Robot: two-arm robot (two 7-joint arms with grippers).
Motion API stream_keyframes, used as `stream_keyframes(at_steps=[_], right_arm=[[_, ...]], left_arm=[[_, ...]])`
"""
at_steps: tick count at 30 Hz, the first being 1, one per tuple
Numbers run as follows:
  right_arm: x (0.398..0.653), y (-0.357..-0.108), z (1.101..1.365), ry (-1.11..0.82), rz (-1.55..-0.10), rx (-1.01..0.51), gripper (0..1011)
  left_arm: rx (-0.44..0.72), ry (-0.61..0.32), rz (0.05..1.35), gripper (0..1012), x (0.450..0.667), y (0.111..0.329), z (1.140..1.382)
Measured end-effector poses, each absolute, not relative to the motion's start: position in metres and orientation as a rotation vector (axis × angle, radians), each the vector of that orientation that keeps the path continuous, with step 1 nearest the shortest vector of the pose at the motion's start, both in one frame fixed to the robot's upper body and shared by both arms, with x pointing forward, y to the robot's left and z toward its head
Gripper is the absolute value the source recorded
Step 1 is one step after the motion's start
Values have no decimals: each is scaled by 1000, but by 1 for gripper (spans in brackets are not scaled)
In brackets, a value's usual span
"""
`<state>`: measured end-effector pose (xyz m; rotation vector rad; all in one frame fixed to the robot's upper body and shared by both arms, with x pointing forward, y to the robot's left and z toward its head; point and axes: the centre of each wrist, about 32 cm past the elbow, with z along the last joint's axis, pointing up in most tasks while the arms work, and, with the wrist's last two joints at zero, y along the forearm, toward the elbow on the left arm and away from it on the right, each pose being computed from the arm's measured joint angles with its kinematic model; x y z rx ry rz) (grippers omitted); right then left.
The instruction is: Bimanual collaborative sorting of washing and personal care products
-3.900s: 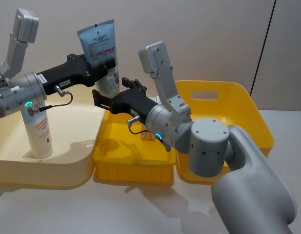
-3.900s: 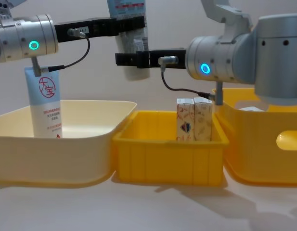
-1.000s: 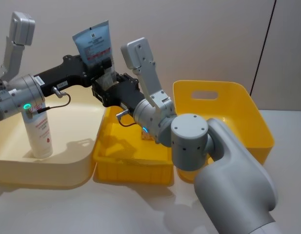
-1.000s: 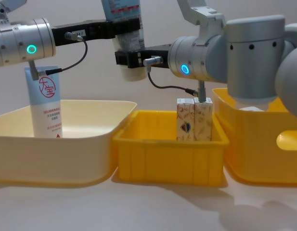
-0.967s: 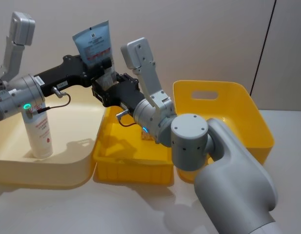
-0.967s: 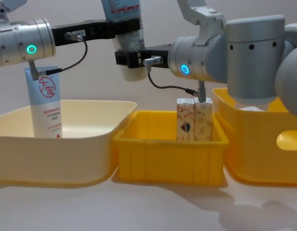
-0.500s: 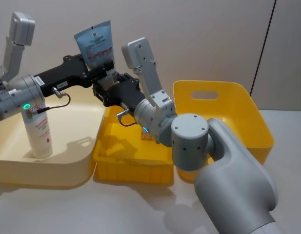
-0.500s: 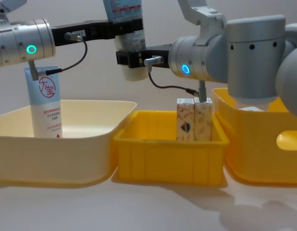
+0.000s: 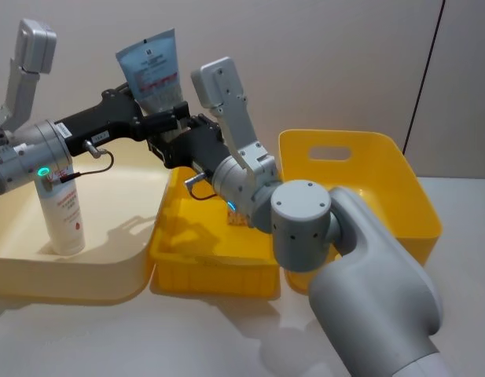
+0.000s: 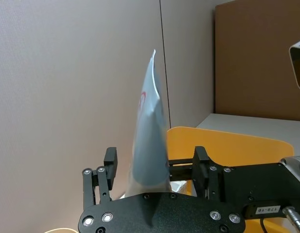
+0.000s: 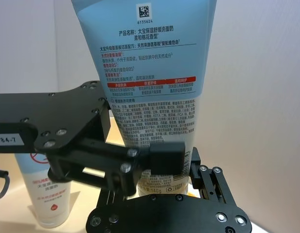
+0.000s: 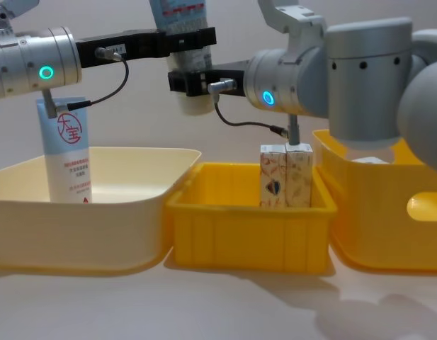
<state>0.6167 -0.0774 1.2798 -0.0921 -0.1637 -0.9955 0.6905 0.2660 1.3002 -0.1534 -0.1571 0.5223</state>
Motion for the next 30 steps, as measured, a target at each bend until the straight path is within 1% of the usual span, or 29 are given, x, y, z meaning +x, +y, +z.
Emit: stream_keyframes(at_steps=[1,2,8,12,20,22,25,26,30], right_arm=[[617,-77,1280,-169,-998,-93,616],[617,-76,1281,-174,-1001,-94,616],[616,-78,1288,-219,-1040,-107,616],[613,-87,1291,-242,-1077,-127,616],[602,-119,1294,-269,-1150,-179,616],[596,-136,1295,-276,-1180,-202,616],[593,-148,1295,-279,-1203,-222,617],[590,-157,1295,-280,-1219,-233,616],[585,-172,1296,-281,-1253,-249,616]], left_arm=[[-153,-157,522,959,690,266,1300],[-153,-157,522,1002,690,266,1300],[-153,-157,523,1003,690,266,1300],[-154,-157,523,1003,690,266,1300],[-154,-157,523,1003,690,266,1300],[-154,-157,523,1003,690,266,1300],[-154,-157,523,1003,690,266,1300],[-153,-157,523,1003,690,266,1300],[-153,-157,523,1003,690,266,1300]])
